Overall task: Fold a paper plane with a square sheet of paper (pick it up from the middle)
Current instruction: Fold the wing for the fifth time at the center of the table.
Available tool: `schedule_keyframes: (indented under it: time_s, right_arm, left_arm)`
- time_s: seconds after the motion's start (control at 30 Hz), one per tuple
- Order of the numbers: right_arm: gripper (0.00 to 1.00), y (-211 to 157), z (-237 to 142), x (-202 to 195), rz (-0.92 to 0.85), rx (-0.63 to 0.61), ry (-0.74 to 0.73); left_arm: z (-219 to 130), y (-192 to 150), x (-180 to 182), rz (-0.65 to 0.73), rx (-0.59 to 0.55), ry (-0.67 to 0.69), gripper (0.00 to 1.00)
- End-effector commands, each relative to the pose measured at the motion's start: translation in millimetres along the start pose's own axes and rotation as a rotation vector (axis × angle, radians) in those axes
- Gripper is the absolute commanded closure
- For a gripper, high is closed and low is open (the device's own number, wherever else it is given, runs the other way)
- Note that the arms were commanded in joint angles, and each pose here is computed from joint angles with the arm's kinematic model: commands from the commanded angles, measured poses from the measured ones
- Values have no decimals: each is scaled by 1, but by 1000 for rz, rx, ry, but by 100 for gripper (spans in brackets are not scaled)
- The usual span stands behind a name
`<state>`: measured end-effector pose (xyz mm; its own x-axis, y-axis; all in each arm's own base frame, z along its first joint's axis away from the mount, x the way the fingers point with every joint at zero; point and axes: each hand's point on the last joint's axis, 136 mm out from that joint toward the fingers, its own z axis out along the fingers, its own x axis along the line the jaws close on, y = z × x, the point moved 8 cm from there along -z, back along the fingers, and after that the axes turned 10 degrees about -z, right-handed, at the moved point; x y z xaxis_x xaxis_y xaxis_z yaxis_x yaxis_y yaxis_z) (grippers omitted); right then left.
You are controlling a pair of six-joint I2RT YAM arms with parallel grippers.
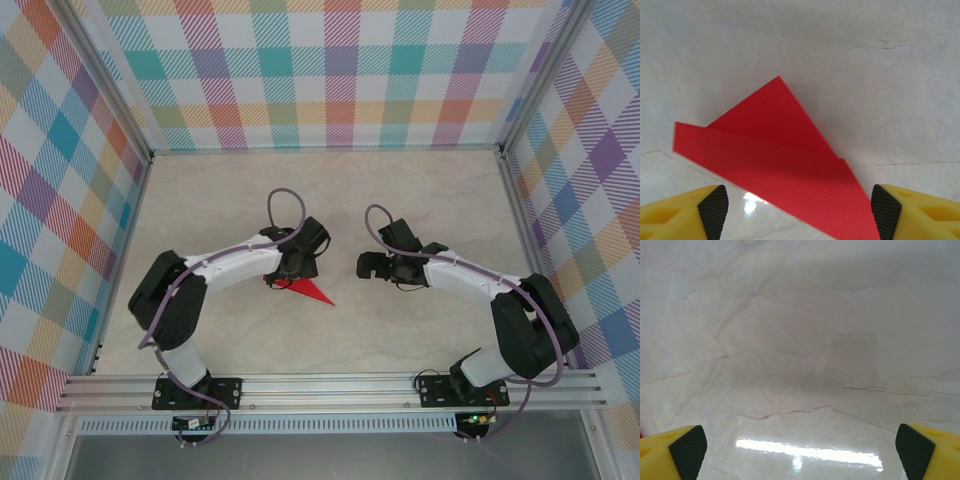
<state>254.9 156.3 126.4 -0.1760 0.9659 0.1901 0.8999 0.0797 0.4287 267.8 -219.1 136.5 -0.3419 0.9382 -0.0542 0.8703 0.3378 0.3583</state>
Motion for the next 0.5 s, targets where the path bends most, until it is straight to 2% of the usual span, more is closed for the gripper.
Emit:
schedule_keyframes:
  time_s: [0.0, 0.27, 0.47]
  right_arm:
    - [0, -1, -5, -6, 59, -20, -6]
    - [0, -1, -9, -9, 74, -30, -16]
    - [0, -1, -7, -7, 79, -16, 1]
  left_arm:
    - [2, -3, -6, 46, -55, 158, 19]
    - [19, -13, -15, 88, -34, 242, 22]
    - [10, -13, -8, 76, -46, 231, 29]
